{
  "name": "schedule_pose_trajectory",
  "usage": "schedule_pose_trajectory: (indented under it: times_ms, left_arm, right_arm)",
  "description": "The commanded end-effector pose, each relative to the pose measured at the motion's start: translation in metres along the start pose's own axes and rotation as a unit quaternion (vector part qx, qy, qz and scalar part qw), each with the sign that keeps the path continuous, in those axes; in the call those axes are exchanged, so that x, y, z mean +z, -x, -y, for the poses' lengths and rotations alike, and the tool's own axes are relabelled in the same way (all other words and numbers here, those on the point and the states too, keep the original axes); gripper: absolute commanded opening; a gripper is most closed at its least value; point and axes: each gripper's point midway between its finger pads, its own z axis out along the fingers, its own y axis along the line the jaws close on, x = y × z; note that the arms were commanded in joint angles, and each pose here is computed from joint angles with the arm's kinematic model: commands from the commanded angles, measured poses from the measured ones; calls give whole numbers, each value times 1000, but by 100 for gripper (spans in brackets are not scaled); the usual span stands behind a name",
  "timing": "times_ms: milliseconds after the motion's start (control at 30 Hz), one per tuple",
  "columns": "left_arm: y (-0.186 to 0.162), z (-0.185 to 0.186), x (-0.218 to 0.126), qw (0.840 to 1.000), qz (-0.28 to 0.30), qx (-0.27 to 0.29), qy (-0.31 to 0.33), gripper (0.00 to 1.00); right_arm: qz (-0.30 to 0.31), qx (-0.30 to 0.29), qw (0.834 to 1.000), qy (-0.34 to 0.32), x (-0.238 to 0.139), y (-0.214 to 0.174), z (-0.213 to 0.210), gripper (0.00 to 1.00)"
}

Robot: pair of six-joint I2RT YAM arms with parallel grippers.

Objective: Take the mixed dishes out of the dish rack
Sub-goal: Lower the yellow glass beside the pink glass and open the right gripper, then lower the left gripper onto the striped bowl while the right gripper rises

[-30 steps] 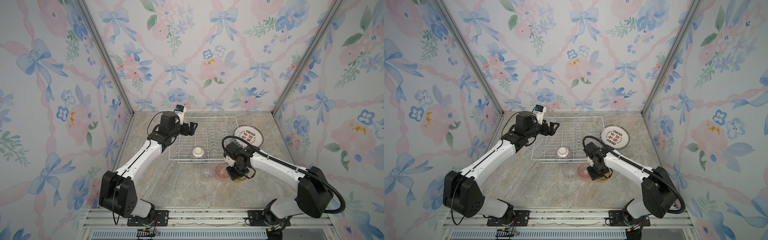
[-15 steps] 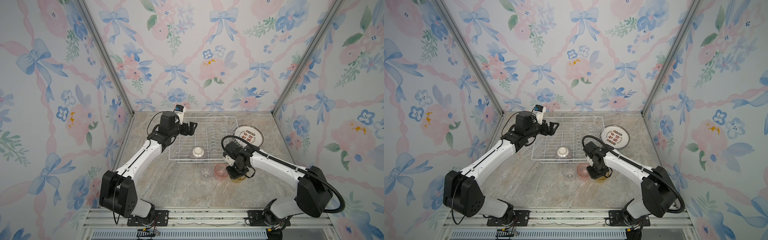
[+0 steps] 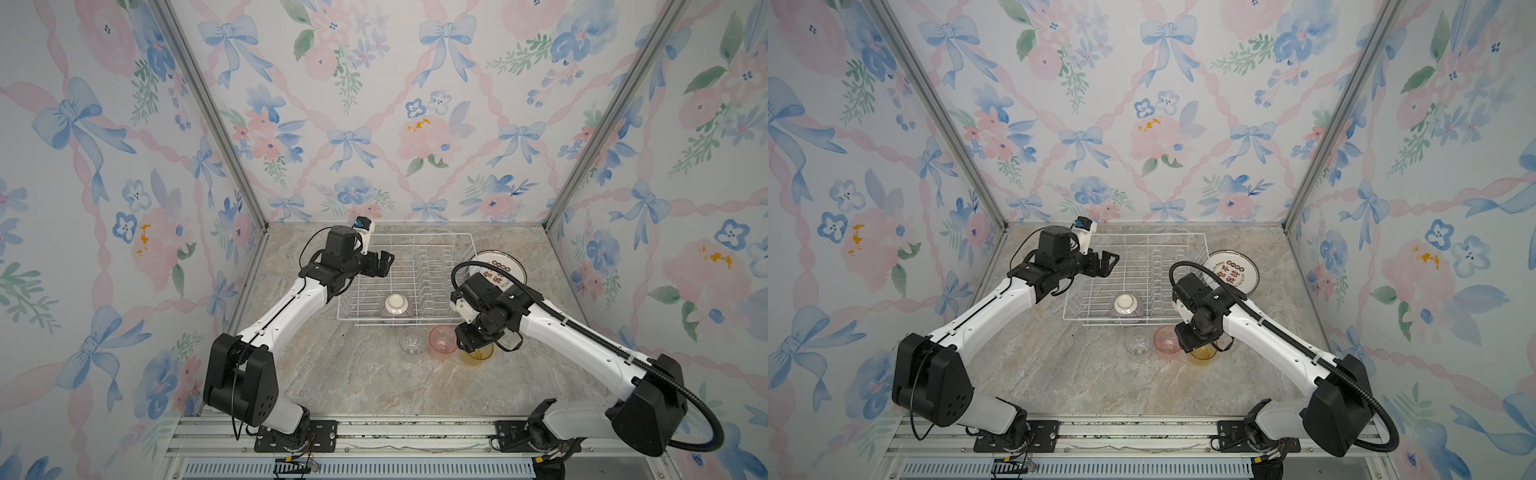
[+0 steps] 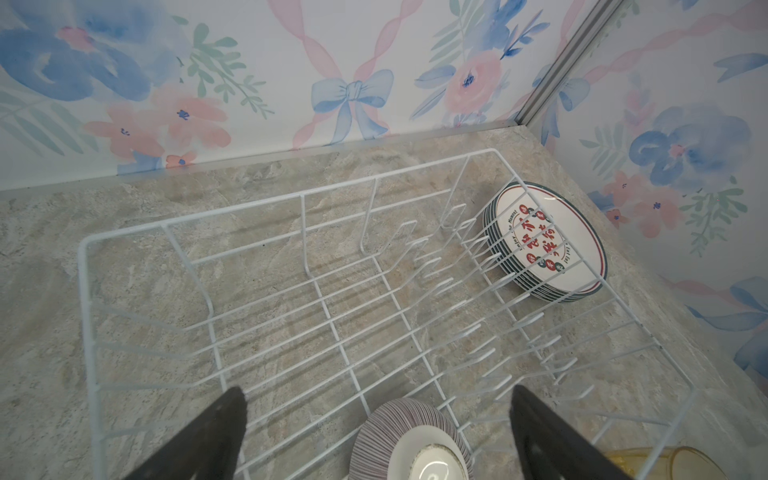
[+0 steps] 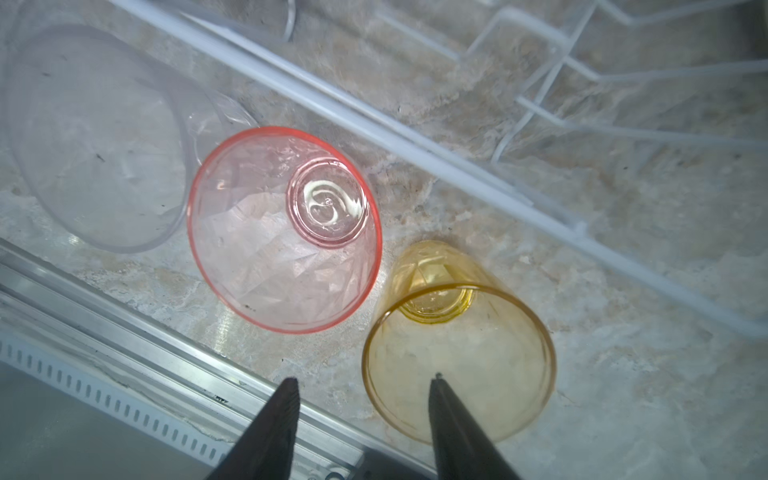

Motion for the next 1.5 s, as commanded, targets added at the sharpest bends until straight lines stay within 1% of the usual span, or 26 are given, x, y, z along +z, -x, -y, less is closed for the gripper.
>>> schedule_pose_trajectory:
  times_ms: [0, 100, 167, 233, 367, 467, 500, 633, 800, 967, 1167, 1200, 1233, 1267, 1300, 1367, 1467]
  left_arm:
    - [-20, 7, 4, 998, -48, 31, 17, 98]
    - [-44, 19, 9, 993, -97, 62, 32, 98]
    - [-62, 27, 14, 987, -136, 80, 40, 98]
    - [-79, 33, 20, 980, -170, 97, 46, 98]
    - [-104, 48, 28, 969, -217, 112, 41, 93]
    - [-114, 50, 32, 966, -230, 107, 43, 86]
    - [-115, 49, 33, 966, -232, 104, 47, 86]
    - [-121, 46, 33, 963, -241, 105, 64, 83]
    - [-129, 48, 39, 960, -254, 101, 57, 72]
    - [-137, 51, 45, 958, -267, 97, 49, 69]
    - [-139, 51, 49, 956, -270, 99, 49, 68]
    - [-139, 50, 50, 956, -270, 99, 52, 66]
    - [-139, 50, 51, 956, -270, 101, 53, 62]
    - [-139, 49, 52, 956, -271, 102, 53, 55]
    - [-138, 49, 53, 956, -271, 103, 54, 54]
    - [-138, 47, 54, 955, -271, 105, 58, 56]
    - [-139, 43, 56, 953, -276, 106, 65, 56]
  right_arm:
    - [31, -4, 999, 30, -33, 0, -5, 56]
    - [97, -2, 994, 47, -61, 14, -6, 60]
    - [144, 4, 988, 55, -77, 27, -3, 62]
    - [177, 10, 982, 62, -87, 39, -1, 63]
    - [212, 8, 975, 74, -93, 60, -2, 62]
    - [229, 3, 970, 87, -94, 74, -7, 62]
    - [234, 1, 968, 90, -94, 79, -8, 62]
    - [242, -5, 965, 99, -93, 89, -11, 62]
    - [247, -1, 964, 99, -91, 93, -7, 62]
    - [256, 7, 962, 99, -94, 93, -1, 62]
    - [258, 14, 960, 103, -92, 93, 3, 62]
    - [257, 14, 961, 104, -90, 92, 3, 62]
    - [255, 15, 961, 104, -89, 92, 4, 62]
    - [255, 16, 961, 105, -88, 93, 4, 62]
    - [254, 16, 961, 105, -88, 93, 4, 62]
    - [252, 17, 962, 105, -86, 93, 4, 62]
    - [253, 16, 962, 105, -86, 93, 5, 62]
